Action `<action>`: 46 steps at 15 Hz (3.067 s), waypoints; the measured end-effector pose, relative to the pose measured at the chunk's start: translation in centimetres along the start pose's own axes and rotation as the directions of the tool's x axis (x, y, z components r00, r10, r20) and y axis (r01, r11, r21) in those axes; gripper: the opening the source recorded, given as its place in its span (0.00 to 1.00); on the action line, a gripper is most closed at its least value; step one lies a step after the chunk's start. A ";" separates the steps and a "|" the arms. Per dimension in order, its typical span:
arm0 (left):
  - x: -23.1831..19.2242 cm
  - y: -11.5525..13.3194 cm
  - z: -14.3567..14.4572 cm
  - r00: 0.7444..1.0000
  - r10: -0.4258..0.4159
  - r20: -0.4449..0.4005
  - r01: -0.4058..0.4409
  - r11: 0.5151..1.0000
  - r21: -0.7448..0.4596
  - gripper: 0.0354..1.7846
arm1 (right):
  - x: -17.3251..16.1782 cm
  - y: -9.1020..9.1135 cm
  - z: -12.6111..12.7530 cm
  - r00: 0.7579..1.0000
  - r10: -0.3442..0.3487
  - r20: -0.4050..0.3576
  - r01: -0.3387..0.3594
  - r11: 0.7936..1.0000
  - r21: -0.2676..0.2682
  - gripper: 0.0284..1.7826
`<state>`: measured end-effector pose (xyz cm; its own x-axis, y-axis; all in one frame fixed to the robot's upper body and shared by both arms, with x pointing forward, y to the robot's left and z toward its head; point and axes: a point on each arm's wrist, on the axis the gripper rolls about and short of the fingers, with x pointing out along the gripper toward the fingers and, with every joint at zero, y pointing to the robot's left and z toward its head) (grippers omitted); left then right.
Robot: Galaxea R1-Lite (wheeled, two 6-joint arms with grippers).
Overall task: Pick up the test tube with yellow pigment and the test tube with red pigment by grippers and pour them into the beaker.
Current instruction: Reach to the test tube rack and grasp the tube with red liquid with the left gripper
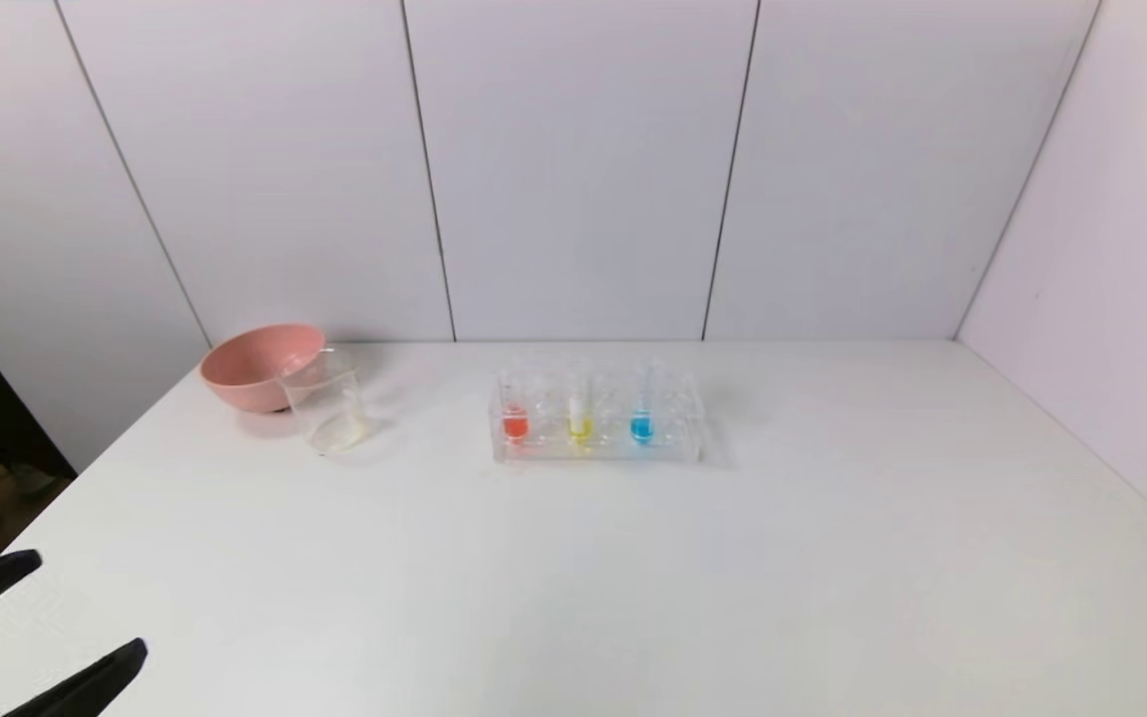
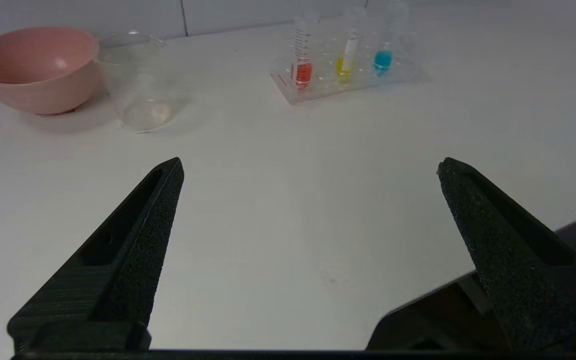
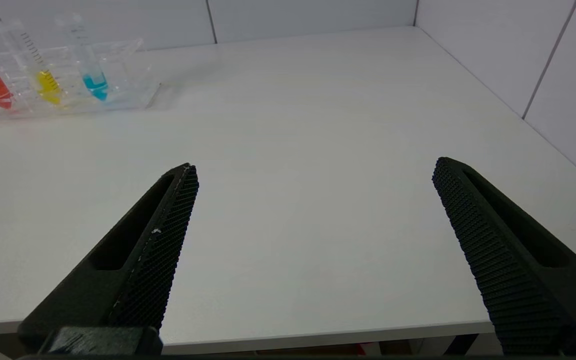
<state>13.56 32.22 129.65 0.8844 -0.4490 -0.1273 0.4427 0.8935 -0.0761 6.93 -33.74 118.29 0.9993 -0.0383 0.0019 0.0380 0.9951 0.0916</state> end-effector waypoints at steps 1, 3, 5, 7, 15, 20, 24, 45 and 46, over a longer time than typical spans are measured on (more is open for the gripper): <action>1.3 0.4 0.5 0.998 -0.037 -0.043 0.038 0.999 0.003 0.99 | 0.0 0.0 0.0 1.000 0.000 0.000 0.000 1.000 0.000 0.96; 4.0 1.1 1.3 0.987 -0.096 -0.126 0.097 0.995 -0.001 0.99 | 0.0 0.0 0.0 1.000 0.000 0.000 0.000 1.000 0.000 0.96; 7.3 1.4 1.7 0.970 -0.136 -0.199 0.137 0.991 -0.007 0.99 | 0.0 0.0 0.0 1.000 0.000 0.000 0.000 1.000 0.000 0.96; 10.8 0.7 1.6 0.959 -0.146 -0.243 0.147 0.989 -0.015 0.99 | 0.0 0.0 0.0 1.000 0.000 0.000 0.000 1.000 0.000 0.96; 23.7 -6.4 0.4 0.971 0.095 -0.221 -0.106 0.994 -0.038 0.99 | 0.0 0.0 0.0 1.000 0.000 0.000 0.000 1.000 0.000 0.96; 29.1 -8.1 -1.5 0.958 0.268 -0.103 -0.269 0.963 0.001 0.99 | 0.0 0.0 0.0 1.000 0.000 0.000 0.000 1.000 0.000 0.96; 32.2 -8.7 -3.0 0.942 0.333 -0.049 -0.333 0.943 0.007 0.99 | 0.0 0.0 0.0 1.000 0.000 0.001 0.000 1.000 0.000 0.96; 37.2 -5.8 -5.4 0.939 0.327 0.103 -0.331 0.943 0.022 0.85 | 0.0 0.0 0.0 1.000 0.000 0.001 0.000 1.000 0.000 0.96; 37.2 -5.8 -5.5 0.939 0.327 0.105 -0.330 0.944 0.022 0.77 | 0.0 0.0 0.0 1.000 0.000 0.000 0.000 1.000 0.000 0.96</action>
<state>43.08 10.26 119.94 0.9908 -0.1289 -0.0403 0.1287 0.9917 -0.0081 6.92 -33.74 118.29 0.9993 -0.0383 0.0021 0.0379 0.9951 0.0912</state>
